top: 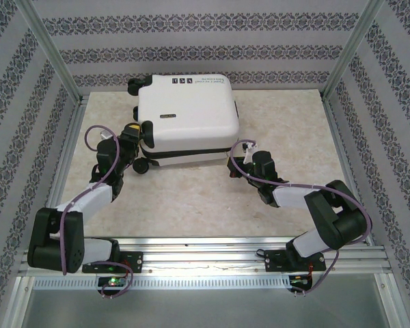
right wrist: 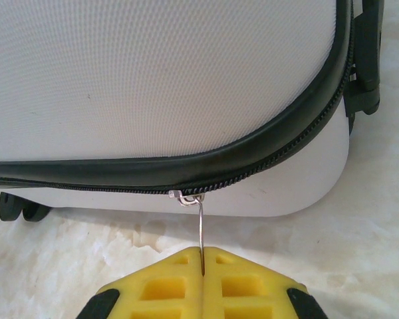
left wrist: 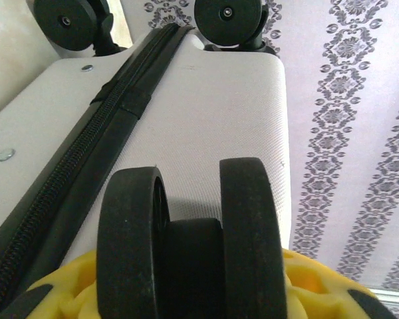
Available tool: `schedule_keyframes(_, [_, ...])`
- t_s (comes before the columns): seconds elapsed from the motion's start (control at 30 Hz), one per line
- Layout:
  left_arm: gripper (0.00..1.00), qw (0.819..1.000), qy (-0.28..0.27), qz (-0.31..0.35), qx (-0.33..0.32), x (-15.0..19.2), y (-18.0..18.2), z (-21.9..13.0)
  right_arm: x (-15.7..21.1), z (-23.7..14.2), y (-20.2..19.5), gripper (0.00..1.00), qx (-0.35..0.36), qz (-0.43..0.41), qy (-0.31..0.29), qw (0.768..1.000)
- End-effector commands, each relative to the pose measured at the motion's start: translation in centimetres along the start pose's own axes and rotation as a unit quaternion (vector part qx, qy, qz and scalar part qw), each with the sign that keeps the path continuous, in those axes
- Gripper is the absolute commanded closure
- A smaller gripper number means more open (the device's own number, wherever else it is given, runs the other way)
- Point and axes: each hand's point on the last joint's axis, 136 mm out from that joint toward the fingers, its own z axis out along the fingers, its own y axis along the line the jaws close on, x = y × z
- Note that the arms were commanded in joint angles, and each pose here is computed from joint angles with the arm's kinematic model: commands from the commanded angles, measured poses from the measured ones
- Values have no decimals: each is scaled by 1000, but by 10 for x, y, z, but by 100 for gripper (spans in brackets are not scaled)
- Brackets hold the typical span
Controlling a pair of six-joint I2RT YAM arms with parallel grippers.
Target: Pack the luggage
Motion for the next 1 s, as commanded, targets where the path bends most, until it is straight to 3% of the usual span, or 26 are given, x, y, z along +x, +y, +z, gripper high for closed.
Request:
schedule_keyframes(0.0, [100, 993, 10, -43, 109, -4, -41, -2, -11, -6, 9, 100, -9, -14, -19, 1000])
schedule_keyframes(0.3, [100, 977, 53, -97, 180, -2, -74, -6, -22, -8, -3, 100, 18, -7, -31, 999])
schedule_keyframes(0.7, [100, 974, 44, -109, 194, -21, -83, -25, -42, -17, -42, 100, 78, 18, -52, 995])
schedule_keyframes(0.97, [100, 971, 89, -96, 199, -15, -92, -21, -61, -24, -46, 100, 68, 4, -79, 995])
